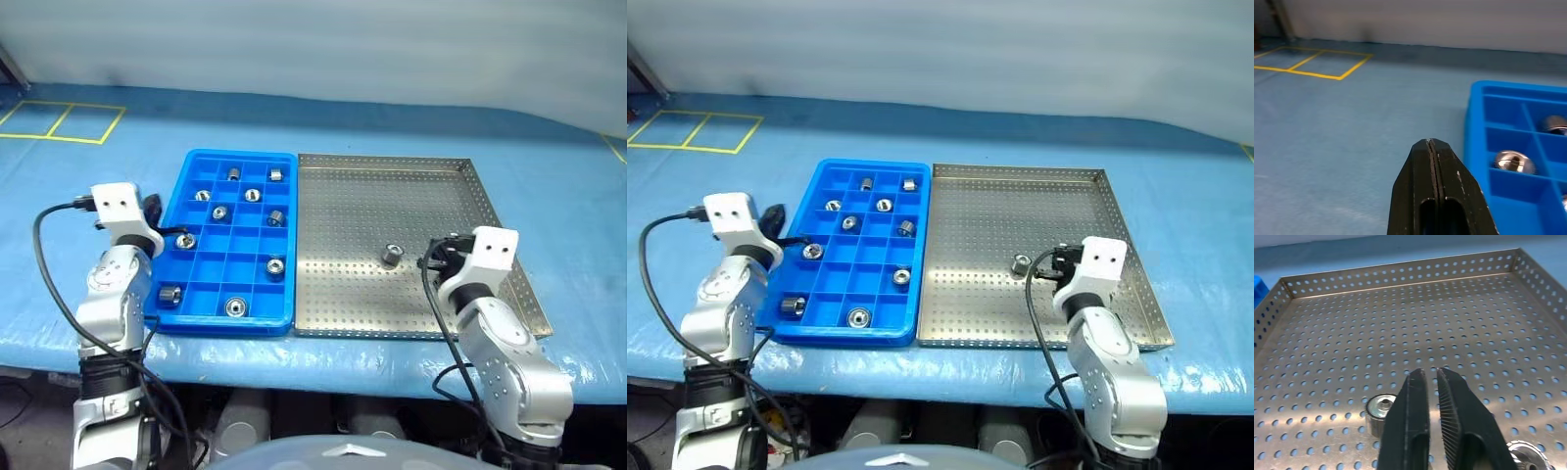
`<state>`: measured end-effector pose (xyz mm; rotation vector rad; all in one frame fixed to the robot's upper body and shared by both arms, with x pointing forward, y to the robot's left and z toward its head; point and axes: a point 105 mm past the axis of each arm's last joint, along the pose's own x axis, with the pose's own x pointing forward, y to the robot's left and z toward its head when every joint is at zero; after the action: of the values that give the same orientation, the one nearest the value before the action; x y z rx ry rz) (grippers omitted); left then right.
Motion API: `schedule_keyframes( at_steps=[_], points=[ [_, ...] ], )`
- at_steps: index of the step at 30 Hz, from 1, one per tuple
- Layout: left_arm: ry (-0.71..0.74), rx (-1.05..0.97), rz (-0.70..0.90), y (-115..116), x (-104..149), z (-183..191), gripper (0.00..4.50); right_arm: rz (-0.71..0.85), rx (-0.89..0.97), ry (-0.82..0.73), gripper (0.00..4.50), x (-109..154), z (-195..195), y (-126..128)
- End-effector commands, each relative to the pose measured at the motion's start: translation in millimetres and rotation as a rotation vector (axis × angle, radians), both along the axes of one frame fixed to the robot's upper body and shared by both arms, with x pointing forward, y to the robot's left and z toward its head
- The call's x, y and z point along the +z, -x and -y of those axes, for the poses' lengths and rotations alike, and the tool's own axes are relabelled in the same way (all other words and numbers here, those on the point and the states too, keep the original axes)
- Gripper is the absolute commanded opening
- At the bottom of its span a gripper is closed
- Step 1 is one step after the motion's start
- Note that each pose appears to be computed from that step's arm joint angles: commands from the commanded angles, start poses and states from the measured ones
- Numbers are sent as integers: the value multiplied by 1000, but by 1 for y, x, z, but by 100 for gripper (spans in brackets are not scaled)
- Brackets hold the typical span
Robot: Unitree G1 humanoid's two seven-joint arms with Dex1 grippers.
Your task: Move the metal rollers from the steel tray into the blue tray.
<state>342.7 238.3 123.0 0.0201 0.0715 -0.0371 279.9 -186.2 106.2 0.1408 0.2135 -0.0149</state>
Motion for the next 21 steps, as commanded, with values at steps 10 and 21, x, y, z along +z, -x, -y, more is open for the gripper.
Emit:
schedule_keyframes(
  at_steps=[10,21],
  points=[
    [-60,-629,-51,41,11,99,424,-35,92,8,449,-6,-16,-17],
    [-35,-850,-52,60,18,134,446,-68,29,19,450,-27,-13,-35]
  ],
)
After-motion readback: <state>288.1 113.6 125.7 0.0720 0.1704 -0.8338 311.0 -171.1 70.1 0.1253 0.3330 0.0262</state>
